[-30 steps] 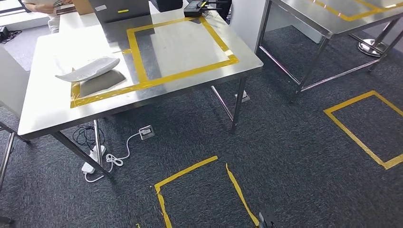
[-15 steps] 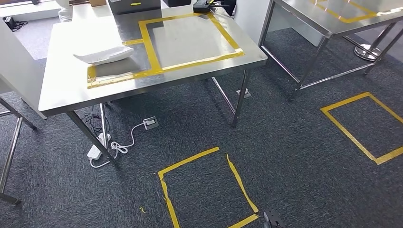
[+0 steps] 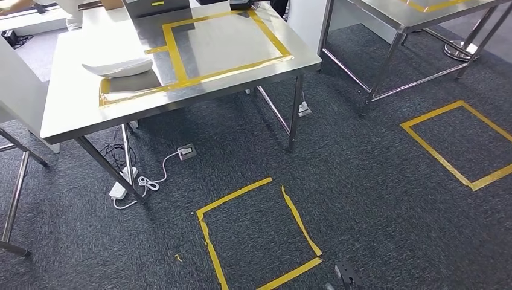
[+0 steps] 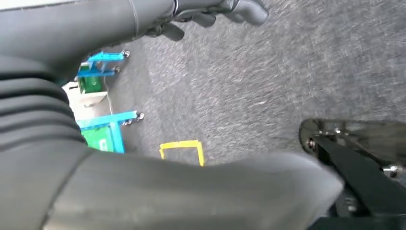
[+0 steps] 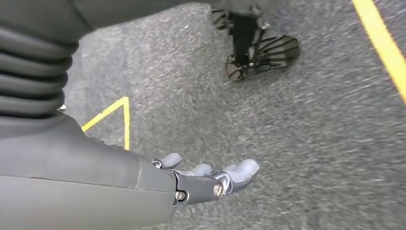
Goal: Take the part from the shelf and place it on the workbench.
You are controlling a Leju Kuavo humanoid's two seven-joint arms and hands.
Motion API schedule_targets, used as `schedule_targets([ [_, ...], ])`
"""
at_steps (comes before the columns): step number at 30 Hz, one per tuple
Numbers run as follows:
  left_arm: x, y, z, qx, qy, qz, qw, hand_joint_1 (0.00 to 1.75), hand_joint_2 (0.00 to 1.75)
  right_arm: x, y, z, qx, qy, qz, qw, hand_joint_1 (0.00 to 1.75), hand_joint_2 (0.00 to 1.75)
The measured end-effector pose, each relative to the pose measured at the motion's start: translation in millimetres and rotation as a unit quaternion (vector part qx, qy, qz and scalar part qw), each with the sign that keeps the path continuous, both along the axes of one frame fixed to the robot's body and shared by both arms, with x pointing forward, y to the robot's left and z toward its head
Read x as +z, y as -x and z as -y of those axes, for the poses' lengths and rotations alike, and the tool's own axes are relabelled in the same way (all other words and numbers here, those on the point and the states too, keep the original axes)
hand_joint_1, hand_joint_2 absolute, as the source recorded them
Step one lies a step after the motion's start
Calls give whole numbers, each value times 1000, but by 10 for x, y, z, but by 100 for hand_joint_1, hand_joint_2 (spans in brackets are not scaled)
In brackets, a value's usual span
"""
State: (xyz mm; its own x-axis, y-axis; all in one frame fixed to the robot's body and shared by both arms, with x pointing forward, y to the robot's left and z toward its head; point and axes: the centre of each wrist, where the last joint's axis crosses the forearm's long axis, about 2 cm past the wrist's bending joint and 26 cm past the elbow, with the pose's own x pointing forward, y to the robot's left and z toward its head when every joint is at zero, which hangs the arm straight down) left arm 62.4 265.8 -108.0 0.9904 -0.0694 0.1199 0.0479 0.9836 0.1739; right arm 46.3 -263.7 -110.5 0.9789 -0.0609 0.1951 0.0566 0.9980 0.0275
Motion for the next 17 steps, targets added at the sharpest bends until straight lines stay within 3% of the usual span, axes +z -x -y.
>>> schedule_targets([
  [2,-25,176,-17,7,3,-17,1000,0,0,12,-85,27,-2,5,16,1000,0,0],
  [5,-50,423,-50,15,9,-35,999,0,0,32,-203,74,-6,11,40,999,0,0],
  [9,-62,609,-94,22,20,-40,999,0,0,40,-225,143,-6,17,53,998,0,0],
  [17,-59,609,-196,34,43,-1,999,0,0,4,91,187,-2,16,36,999,0,0],
])
